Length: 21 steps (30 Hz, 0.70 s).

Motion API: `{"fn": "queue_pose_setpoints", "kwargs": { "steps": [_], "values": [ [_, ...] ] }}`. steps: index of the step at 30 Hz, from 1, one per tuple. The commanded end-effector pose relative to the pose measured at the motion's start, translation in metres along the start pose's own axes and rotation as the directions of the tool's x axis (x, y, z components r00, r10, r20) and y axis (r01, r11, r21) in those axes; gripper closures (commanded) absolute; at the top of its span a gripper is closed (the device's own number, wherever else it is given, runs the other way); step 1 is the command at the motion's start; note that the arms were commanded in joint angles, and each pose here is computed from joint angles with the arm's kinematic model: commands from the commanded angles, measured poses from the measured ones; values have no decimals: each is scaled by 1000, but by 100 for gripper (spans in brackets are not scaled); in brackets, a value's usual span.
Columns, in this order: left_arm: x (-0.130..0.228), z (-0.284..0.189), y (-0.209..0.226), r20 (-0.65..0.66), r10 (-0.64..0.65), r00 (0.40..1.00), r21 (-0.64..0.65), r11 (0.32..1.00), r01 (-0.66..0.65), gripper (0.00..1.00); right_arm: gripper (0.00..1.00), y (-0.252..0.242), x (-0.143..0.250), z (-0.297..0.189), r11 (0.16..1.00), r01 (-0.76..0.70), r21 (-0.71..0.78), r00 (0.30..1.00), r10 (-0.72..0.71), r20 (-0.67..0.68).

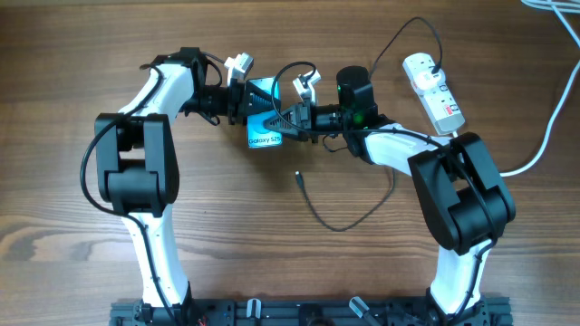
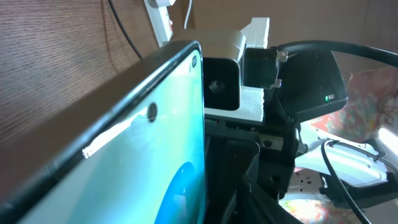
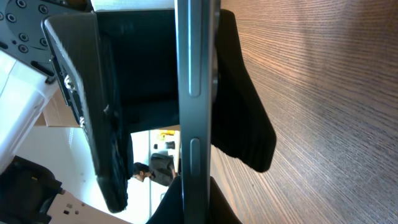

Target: Plug charger to phone and switch on socket

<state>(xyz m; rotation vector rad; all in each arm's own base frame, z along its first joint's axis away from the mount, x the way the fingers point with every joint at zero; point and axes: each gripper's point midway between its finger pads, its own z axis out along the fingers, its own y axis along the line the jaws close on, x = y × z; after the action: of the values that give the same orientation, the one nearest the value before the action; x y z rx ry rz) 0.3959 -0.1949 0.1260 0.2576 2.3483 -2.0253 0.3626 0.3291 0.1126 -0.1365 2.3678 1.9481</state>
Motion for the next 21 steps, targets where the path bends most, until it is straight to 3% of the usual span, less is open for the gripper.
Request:
{"fn": "queue_pose_setpoints", "kwargs": {
  "steps": [1,12,17,19,21],
  "values": [
    [-7,1,-38,42,45,998,154,987,-51,59,96,-34,-11,-3,990,-123,75,989,116,90],
    [-13,-21,-45,93,56,994,143,987,-69,60,95,-29,-18,-14,994,-98,45,991,94,93],
    [-11,-30,-47,103,-17,995,146,989,2,57,96,-14,-10,-14,999,-45,-13,999,45,29],
    [-9,-31,-48,99,-66,993,151,987,51,78,96,-14,-10,-14,999,-38,-13,999,39,29],
    [-11,-35,-47,106,-77,991,151,987,61,80,96,-14,-10,-13,999,-45,-11,998,45,31]
  ]
}}
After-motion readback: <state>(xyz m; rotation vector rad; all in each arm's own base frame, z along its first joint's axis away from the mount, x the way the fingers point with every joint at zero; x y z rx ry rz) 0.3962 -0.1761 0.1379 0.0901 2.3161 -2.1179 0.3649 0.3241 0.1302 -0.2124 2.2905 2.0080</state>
